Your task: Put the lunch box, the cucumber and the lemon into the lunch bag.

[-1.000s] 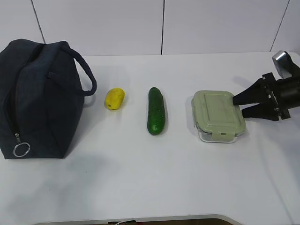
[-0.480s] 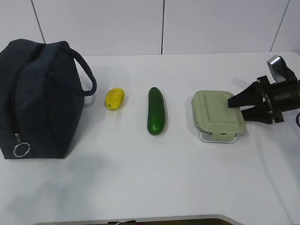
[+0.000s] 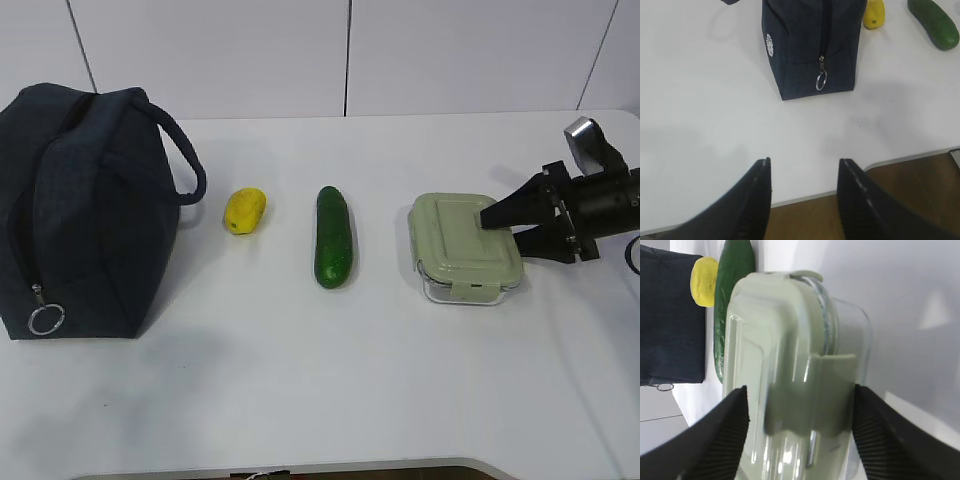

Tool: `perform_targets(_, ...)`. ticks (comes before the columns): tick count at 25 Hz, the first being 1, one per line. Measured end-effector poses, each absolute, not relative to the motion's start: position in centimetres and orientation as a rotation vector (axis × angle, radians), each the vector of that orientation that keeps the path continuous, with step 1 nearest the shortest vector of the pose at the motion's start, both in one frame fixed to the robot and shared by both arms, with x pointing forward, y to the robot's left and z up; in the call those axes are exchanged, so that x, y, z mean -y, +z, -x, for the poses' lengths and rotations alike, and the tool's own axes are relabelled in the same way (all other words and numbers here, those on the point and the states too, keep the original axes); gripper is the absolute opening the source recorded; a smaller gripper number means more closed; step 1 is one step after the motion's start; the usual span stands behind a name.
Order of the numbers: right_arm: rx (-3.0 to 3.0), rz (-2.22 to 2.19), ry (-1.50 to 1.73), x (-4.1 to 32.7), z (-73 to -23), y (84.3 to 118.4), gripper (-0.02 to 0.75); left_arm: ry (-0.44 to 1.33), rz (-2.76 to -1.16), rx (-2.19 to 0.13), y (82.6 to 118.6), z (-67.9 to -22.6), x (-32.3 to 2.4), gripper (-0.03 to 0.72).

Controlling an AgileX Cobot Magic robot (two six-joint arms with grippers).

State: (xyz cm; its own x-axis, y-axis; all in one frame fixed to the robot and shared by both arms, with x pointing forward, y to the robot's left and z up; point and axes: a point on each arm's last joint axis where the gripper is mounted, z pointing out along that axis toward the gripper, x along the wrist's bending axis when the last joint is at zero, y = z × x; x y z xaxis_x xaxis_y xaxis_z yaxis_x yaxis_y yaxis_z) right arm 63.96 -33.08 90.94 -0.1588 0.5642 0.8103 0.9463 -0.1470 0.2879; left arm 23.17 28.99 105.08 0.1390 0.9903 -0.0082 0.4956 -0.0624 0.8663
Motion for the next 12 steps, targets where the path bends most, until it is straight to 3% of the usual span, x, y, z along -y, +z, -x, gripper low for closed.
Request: perform_targets(12, 1.676, 1.704, -1.223, 33.1, -64.0, 89.8, 0.514, 0.831, -1.665, -1.455, 105.1, -23.2, -29.0, 0.314)
